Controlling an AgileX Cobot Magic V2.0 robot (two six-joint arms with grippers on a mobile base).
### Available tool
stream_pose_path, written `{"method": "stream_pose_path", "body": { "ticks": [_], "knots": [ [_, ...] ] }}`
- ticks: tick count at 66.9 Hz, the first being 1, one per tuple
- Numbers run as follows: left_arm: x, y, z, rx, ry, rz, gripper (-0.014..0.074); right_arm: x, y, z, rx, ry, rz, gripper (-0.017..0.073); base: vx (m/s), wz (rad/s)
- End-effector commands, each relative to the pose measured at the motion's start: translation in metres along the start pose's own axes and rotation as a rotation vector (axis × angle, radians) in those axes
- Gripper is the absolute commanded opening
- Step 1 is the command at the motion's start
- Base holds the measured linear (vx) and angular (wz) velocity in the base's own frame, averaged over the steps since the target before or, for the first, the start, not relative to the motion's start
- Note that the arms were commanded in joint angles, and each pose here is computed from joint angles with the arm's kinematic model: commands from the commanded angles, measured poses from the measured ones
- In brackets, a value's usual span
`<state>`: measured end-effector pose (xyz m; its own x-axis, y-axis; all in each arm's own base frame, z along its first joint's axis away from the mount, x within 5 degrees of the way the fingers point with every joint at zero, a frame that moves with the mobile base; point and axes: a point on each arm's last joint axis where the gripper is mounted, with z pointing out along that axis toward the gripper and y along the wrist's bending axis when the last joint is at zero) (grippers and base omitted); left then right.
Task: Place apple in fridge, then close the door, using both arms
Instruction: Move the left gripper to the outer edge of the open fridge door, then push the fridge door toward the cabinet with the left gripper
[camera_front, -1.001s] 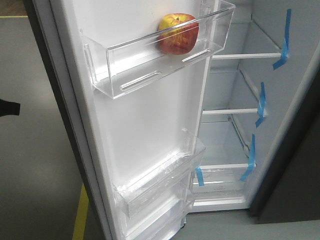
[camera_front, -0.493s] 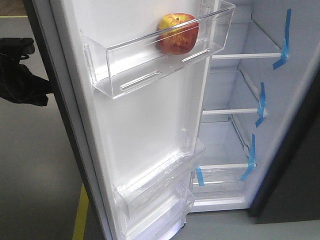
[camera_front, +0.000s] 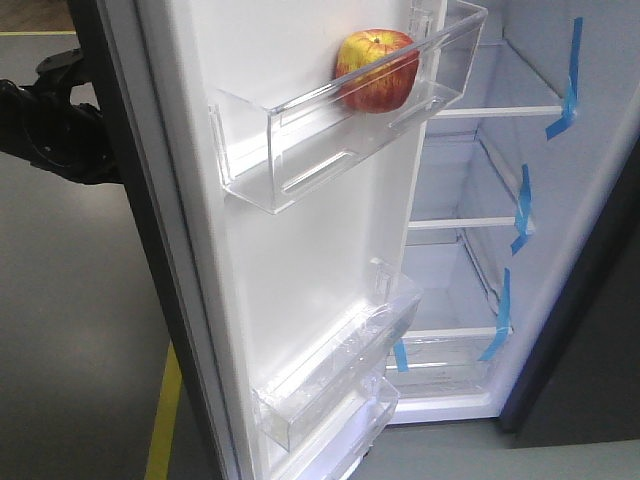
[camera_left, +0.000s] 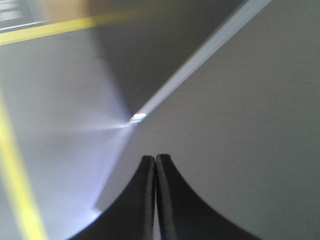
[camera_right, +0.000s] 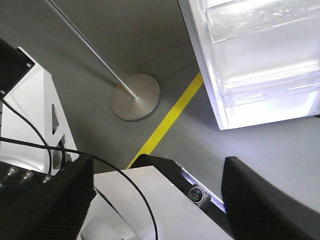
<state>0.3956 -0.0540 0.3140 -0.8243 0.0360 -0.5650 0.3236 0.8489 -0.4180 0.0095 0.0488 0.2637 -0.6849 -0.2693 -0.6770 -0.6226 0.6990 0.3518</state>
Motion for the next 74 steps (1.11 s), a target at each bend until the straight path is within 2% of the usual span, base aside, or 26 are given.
{"method": "stream_pose_path", "body": {
  "ticks": [1, 24, 38, 52, 74],
  "knots": [
    [-0.013, -0.026, -0.024, 0.07, -0.101, 0.044, -0.0006, -0.009, 0.004, -0.004, -0.017, -0.059, 0.005, 0.0514, 0.0, 0.0],
    [-0.005, -0.078, -0.011, 0.156, -0.062, 0.177, -0.0006, -0.009, 0.004, -0.004, -0.017, -0.059, 0.005, 0.0514, 0.0, 0.0],
    [0.0, -0.114, -0.001, 0.254, -0.064, 0.243, -0.0006, -0.009, 0.004, -0.004, -0.017, -0.059, 0.005, 0.0514, 0.0, 0.0],
    [0.004, -0.15, 0.005, 0.385, -0.115, 0.275, -0.0006, -0.009, 0.004, -0.004, -0.017, -0.059, 0.005, 0.0514, 0.0, 0.0],
    [0.015, -0.214, 0.014, 0.539, -0.248, 0.413, -0.0006, -0.009, 0.004, -0.004, -0.017, -0.059, 0.005, 0.0514, 0.0, 0.0]
  ]
}}
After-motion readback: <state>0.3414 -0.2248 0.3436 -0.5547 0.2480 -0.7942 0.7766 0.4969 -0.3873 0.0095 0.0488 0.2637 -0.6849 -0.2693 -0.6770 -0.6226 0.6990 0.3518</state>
